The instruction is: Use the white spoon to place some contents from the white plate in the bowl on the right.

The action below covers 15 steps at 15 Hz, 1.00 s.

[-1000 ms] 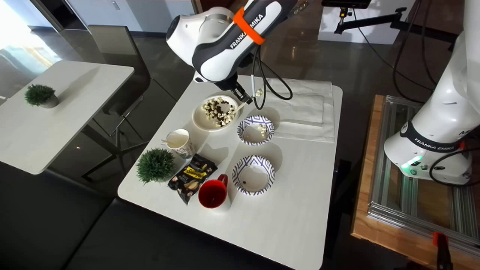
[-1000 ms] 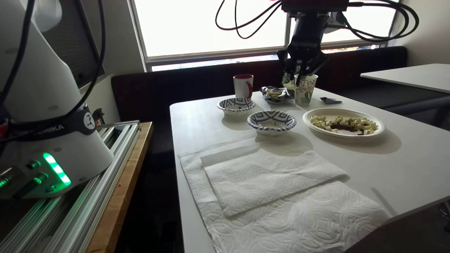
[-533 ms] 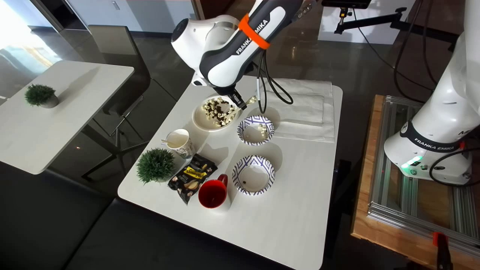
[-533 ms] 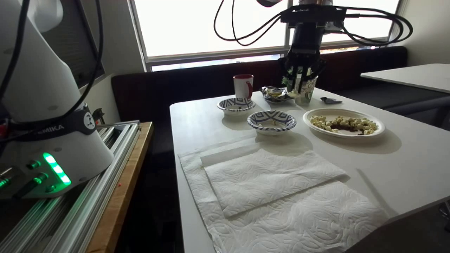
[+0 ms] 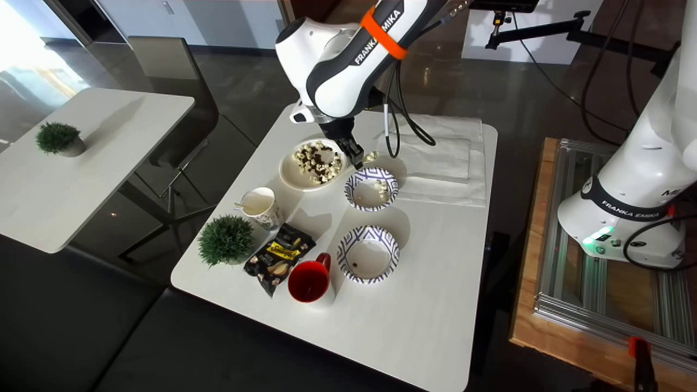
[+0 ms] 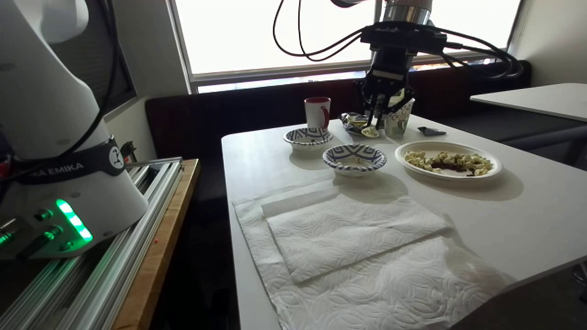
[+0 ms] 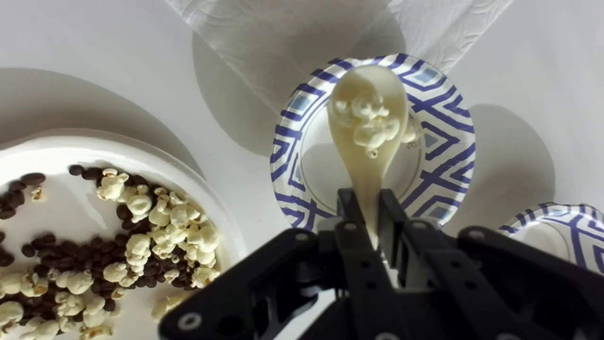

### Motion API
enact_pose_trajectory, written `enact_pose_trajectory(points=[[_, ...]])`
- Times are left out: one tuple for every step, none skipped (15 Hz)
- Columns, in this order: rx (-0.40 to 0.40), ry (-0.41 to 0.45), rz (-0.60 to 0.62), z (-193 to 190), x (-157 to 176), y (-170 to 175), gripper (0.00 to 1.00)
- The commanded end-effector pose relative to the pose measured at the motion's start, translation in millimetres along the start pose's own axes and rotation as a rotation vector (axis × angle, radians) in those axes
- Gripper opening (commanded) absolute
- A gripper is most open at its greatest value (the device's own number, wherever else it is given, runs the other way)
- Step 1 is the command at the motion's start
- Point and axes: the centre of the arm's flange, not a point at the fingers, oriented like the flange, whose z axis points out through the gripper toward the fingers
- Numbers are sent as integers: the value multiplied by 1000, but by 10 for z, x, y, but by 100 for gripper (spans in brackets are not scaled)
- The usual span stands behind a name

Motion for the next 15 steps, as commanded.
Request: enact_pose_trajectory(points=[[45,126,-85,-53,-209,-193,4],[60,156,-105,-36,-209,-197,4],[87,190,-137,-27,-211,-188,4],[110,218,-161,-4,-209,-188,4],[134,248,-180,22,-204,-161,4],[162,276,-206,42,-199,-131,4],[177,299,-226,53,-194,-89,4],[182,303,-237,78,-184,-55,4],[202,320,-262,98,-187,-14,4],[223,334,-288,128,-195,25,4],[241,348,-313,166,-201,57,4],[258,360,-336,211,-204,91,4],[288,378,-363,259,-201,130,4],[313,391,-381,313,-195,157,4],[324,390,-384,367,-183,172,4]])
